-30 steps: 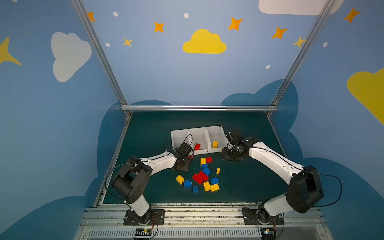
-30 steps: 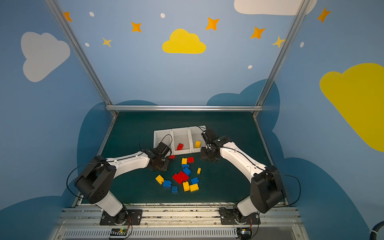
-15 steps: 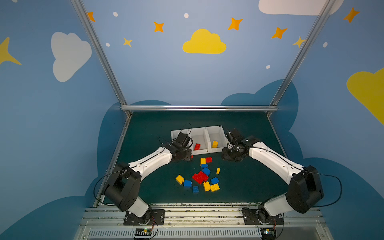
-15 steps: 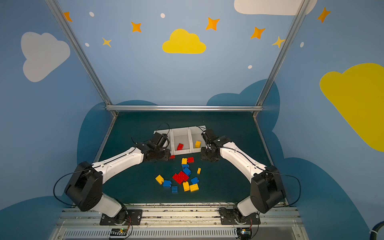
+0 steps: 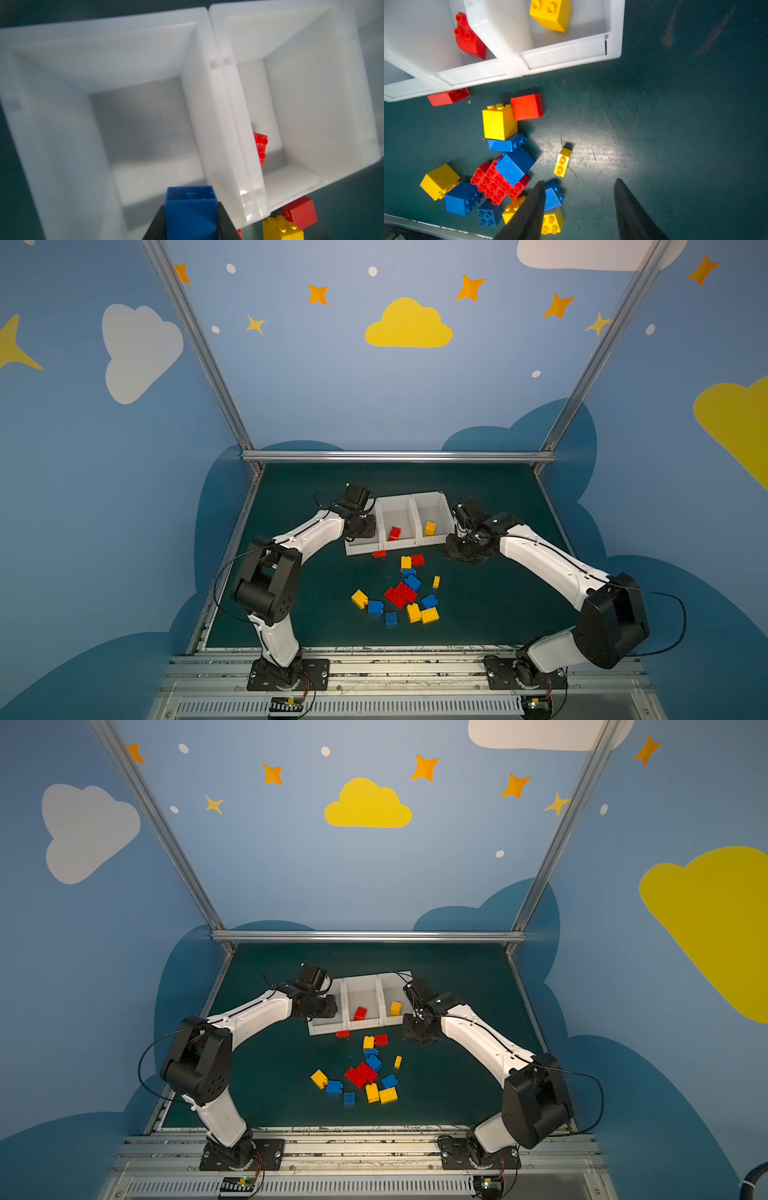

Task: Sort the legos into containers by color
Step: 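Carry the blue brick with the left gripper into the nearest compartment and release, then lower the right gripper onto a yellow brick while the left gripper withdraws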

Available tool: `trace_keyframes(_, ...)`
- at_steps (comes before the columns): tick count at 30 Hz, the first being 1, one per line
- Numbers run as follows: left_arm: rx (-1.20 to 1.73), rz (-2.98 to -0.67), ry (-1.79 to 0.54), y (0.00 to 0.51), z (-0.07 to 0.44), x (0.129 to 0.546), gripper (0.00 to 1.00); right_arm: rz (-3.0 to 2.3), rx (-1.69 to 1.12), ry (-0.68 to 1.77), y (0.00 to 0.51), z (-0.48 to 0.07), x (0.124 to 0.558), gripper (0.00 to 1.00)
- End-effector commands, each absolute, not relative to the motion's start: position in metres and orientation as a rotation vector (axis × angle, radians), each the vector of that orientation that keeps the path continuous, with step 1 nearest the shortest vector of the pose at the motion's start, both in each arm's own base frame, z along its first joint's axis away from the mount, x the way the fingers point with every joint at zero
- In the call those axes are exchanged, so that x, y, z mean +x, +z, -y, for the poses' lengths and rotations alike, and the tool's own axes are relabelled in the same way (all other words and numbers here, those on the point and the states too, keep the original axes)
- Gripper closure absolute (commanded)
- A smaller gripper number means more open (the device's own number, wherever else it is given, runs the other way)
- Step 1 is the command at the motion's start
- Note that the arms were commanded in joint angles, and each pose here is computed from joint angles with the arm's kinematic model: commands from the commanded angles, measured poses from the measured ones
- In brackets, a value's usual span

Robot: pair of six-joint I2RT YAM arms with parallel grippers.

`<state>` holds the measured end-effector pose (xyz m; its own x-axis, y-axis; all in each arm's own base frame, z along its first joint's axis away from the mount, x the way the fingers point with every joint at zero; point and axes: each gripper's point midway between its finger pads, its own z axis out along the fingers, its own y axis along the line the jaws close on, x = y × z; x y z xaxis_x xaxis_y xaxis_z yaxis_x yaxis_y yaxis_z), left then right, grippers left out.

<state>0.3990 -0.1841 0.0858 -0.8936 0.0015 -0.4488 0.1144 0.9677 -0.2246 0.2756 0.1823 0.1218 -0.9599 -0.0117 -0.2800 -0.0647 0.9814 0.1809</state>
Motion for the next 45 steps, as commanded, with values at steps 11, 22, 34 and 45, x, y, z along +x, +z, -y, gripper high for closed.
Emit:
trace_keyframes(11,0.09,-2.639,-0.361,0.098,0.179,0.39,0.51,-2.843,-0.071,0.277,0.128,-0.188,0.273,0.45)
trace_keyframes(22,0.019,-2.596,-0.394,0.116,0.165,0.362,0.5,-2.863,-0.141,0.313,0.12,-0.219,0.275,0.45)
trace_keyframes(34,-0.079,-2.602,-0.376,0.112,0.137,0.308,0.49,-2.901,-0.347,0.311,0.103,-0.287,0.276,0.45)
trace_keyframes(45,-0.172,-2.547,-0.463,0.105,0.13,0.281,0.48,-2.96,-0.351,0.238,0.07,-0.318,0.281,0.46)
